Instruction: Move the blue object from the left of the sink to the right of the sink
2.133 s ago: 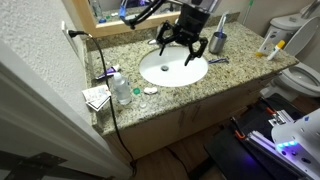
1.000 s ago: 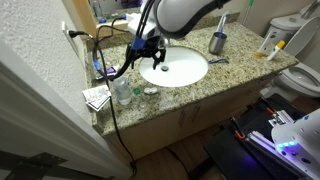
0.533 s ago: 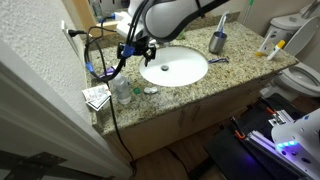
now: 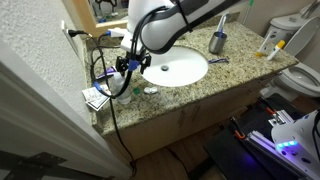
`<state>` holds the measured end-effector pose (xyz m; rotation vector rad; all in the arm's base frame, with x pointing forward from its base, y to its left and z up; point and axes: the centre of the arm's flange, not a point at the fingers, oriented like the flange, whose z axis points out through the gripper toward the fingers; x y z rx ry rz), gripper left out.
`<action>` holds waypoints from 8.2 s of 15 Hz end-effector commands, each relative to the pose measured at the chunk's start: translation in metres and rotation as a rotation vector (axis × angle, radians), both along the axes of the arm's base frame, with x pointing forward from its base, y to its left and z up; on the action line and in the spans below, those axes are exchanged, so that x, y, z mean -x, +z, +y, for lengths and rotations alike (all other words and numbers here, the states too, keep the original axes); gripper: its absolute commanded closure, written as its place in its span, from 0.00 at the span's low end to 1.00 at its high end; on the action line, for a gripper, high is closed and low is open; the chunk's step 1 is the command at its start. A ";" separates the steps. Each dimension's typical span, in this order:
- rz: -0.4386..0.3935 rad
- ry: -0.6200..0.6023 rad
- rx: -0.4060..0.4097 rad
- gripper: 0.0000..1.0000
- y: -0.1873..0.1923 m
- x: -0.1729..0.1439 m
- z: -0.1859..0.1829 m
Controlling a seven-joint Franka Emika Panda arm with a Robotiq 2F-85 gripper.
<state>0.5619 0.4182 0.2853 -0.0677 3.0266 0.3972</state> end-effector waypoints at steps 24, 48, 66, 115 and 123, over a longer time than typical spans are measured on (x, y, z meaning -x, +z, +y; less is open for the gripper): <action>-0.089 0.133 0.052 0.00 -0.016 -0.009 0.021; -0.230 0.160 0.095 0.25 -0.062 0.012 0.047; -0.066 -0.028 0.264 0.81 0.059 0.047 -0.053; 0.155 -1.770 0.001 0.81 -0.007 0.124 -0.563; 0.108 -1.817 -0.052 0.81 -0.048 0.095 -0.548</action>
